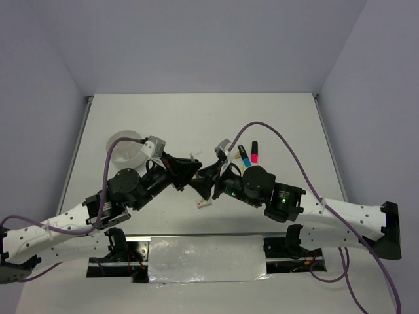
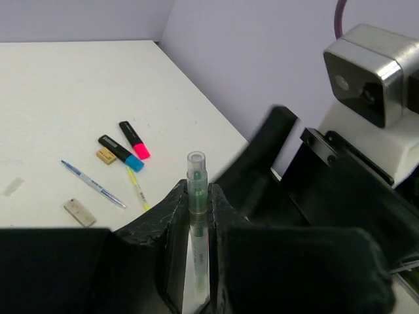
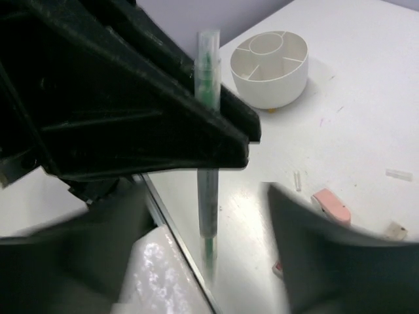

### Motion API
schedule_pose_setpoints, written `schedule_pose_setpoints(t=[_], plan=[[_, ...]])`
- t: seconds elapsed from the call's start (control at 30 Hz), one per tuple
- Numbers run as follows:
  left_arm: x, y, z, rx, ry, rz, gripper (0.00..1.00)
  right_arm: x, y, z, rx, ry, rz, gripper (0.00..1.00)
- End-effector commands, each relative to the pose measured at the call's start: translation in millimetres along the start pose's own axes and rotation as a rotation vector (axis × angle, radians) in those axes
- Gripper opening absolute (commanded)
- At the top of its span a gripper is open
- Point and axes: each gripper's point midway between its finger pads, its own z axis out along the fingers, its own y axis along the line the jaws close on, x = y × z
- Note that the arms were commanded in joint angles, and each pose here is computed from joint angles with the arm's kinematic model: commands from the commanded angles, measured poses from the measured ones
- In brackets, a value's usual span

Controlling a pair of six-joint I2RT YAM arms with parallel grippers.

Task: Sort the stationery into containers
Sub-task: Place the pen in the storage box.

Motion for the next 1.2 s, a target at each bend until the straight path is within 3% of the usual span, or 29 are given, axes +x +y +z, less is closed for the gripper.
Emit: schedule_pose_setpoints(t=[0.0, 0.03, 0.33, 0.4, 0.43, 0.47, 0.53, 0.63, 0.83, 1.17], plan=[[-39, -9, 1, 0.002, -0.106, 0.038, 0.0, -9, -2, -6, 0.016, -0.038, -0.006, 0.94], [-45, 4, 1, -0.07, -0.131, 0.054, 0.0, -4, -9, -8, 0.046, -0.035, -0.001, 1.0], [-112, 117, -17, -0.786, -0.348, 0.333, 0.0, 26, -67, -55, 0.24, -0.052, 0.062, 1.0], [-120, 147, -15, -0.934, -0.34, 0.388, 0.0, 25, -69, -68, 0.238, -0.076, 0.085, 1.0], [-128, 186, -18, -1.057, -0.337, 0.411, 0.0, 32, -72, -71, 0.242, -0.065, 0.087, 1.0], [-139, 198, -10, -1.049, -0.347, 0.371, 0.0, 30, -73, -78, 0.241, -0.078, 0.095, 1.0], [-143, 252, -22, -1.22, -0.297, 0.387, 0.0, 36, -76, -83, 0.247, -0.071, 0.105, 1.0], [-154, 284, -42, -1.428, -0.326, 0.413, 0.0, 42, -79, -91, 0.25, -0.067, 0.117, 1.0], [-138, 329, -63, -1.603, -0.312, 0.408, 0.0, 50, -83, -98, 0.259, -0.049, 0.121, 1.0], [-139, 358, -66, -1.6, -0.351, 0.397, 0.0, 57, -77, -97, 0.23, -0.014, 0.129, 1.0]])
